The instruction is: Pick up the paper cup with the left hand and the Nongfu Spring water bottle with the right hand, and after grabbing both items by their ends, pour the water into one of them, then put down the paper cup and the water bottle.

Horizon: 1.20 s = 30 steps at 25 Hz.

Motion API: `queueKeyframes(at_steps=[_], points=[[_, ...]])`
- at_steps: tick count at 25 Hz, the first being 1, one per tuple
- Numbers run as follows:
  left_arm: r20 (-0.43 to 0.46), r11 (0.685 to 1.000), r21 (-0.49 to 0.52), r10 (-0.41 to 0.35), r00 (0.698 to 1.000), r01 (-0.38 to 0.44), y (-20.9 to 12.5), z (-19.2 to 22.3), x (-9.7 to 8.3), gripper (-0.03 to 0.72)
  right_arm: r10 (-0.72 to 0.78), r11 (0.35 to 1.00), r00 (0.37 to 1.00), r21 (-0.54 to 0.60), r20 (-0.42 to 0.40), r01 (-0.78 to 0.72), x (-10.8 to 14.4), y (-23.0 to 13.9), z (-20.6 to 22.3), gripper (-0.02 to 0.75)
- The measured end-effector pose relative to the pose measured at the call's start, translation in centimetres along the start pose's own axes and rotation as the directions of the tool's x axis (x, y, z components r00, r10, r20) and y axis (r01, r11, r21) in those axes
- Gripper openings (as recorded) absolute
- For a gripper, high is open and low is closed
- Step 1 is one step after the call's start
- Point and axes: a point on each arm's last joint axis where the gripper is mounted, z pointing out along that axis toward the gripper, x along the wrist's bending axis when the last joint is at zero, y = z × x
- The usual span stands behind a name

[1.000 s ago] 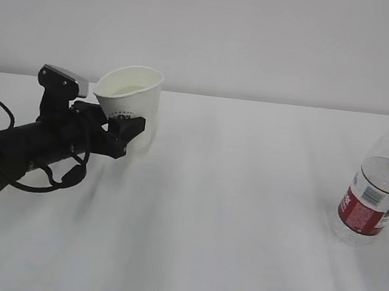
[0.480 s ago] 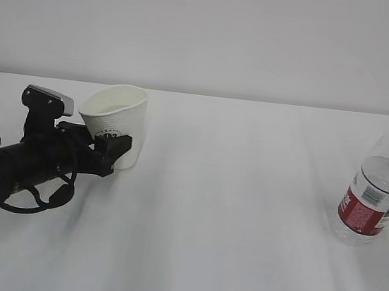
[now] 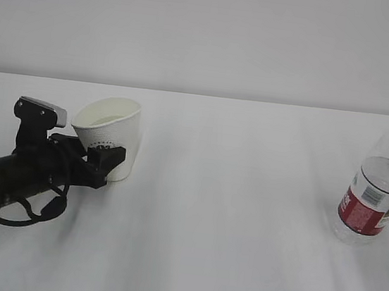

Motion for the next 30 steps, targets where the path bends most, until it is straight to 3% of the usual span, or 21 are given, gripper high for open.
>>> queueKeyframes(at_steps=[12, 19, 30], points=[[-0.019, 1.000, -0.007, -0.010, 1.000, 0.010, 0.05, -0.02, 0.17, 0.476, 0.000, 1.000, 1.000, 0.000, 0.000, 0.000, 0.00, 0.00, 0.00, 0.590], [-0.032, 1.000, -0.012, -0.017, 0.999, 0.016, 0.09, -0.03, 0.29, 0.607, 0.000, 1.000, 1.000, 0.000, 0.000, 0.000, 0.00, 0.00, 0.00, 0.590], [-0.032, 1.000, -0.020, -0.018, 0.999, 0.017, 0.16, -0.03, 0.29, 0.622, 0.000, 1.000, 1.000, 0.000, 0.000, 0.000, 0.00, 0.00, 0.00, 0.591]])
